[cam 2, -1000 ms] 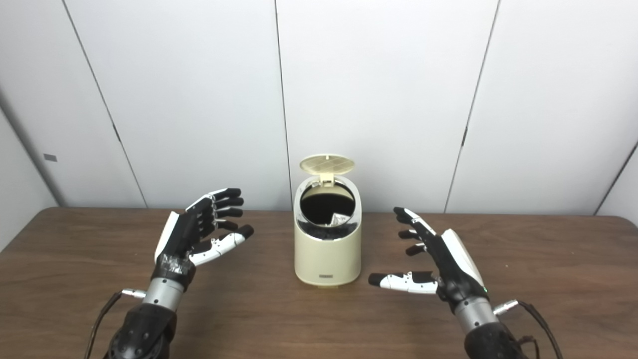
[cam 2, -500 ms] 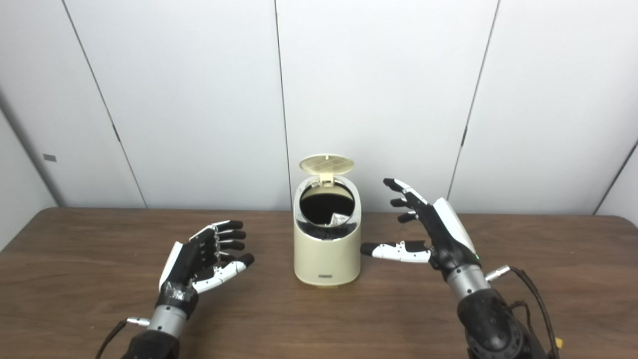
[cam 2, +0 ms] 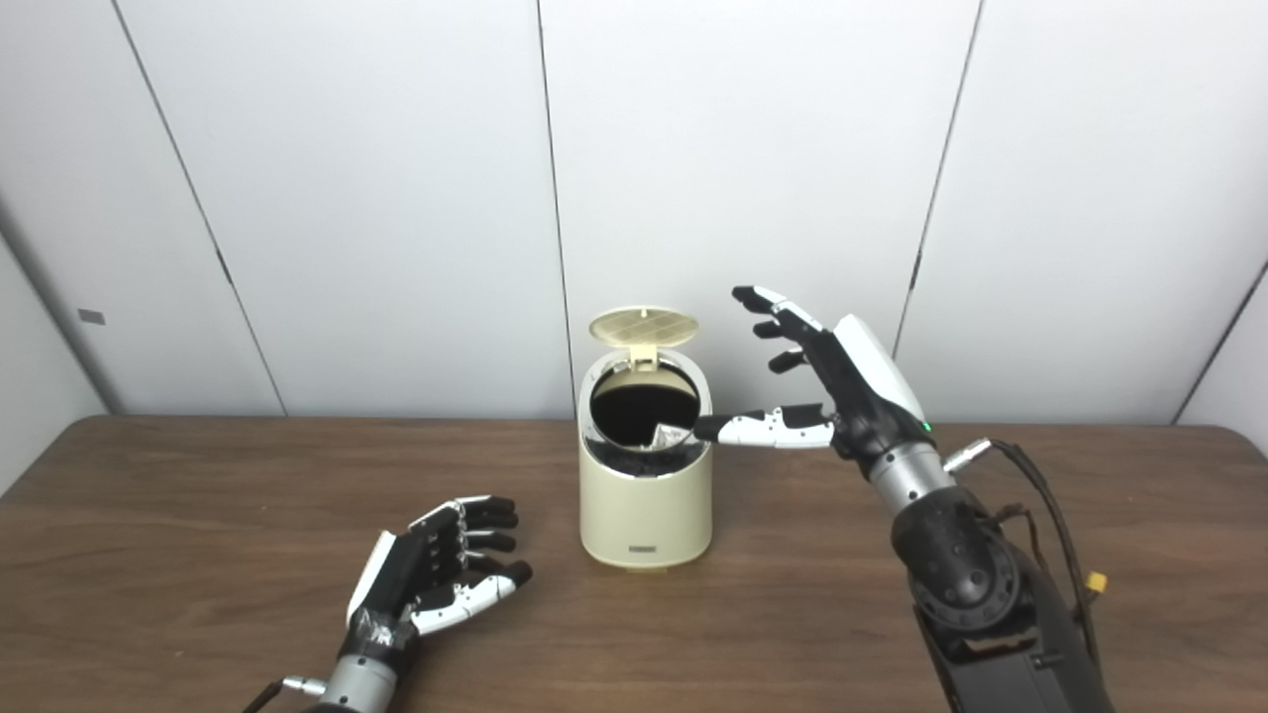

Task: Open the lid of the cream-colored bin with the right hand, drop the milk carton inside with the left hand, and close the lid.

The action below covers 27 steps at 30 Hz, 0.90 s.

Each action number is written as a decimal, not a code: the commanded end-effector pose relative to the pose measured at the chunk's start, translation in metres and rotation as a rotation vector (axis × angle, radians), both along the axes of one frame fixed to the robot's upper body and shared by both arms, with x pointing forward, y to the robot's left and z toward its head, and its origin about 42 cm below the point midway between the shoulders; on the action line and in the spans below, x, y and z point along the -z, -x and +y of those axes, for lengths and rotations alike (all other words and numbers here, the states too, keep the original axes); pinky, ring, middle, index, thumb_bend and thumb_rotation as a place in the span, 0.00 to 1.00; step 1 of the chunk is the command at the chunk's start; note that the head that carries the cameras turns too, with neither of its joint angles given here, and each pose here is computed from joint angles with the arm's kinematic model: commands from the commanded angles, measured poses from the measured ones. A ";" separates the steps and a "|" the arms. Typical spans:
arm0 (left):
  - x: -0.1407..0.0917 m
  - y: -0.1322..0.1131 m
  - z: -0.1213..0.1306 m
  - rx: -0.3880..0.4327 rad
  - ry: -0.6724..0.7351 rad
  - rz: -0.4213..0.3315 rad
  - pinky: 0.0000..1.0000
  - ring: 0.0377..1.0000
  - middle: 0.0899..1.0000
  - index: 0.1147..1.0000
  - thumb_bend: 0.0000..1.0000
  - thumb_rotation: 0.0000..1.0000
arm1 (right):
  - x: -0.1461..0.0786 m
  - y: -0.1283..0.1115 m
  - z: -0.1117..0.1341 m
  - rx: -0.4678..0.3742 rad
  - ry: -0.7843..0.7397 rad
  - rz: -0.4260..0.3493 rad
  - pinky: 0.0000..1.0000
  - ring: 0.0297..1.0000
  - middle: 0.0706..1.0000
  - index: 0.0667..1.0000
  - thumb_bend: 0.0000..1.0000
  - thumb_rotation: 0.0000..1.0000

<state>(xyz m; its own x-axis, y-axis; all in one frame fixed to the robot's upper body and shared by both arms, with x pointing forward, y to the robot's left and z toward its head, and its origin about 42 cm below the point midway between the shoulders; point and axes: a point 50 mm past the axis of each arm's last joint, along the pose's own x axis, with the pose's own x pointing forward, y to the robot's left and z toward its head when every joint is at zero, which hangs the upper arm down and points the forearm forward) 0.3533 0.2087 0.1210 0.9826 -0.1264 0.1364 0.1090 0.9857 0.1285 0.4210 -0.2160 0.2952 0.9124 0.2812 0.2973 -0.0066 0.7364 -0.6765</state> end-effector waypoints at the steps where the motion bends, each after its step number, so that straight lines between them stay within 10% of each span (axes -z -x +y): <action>1: -0.006 -0.004 -0.005 0.011 0.004 -0.043 0.60 0.66 0.70 0.71 0.67 0.12 | -0.036 -0.006 0.005 -0.020 0.002 -0.099 0.68 0.83 0.89 0.87 0.79 0.43; 27: -0.041 -0.024 0.011 0.012 -0.017 -0.123 0.60 0.67 0.70 0.73 0.66 0.16 | -0.025 -0.006 0.010 -0.038 -0.017 -0.103 0.67 0.81 0.87 0.87 0.79 0.40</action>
<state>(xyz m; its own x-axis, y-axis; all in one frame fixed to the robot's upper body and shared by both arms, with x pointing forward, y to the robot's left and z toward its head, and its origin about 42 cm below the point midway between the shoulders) 0.3634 0.2189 0.1291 0.9812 -0.1274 0.1448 0.1080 0.9850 0.1345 0.4262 -0.2094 0.3020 0.9027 0.2993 0.3090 -0.0125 0.7363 -0.6766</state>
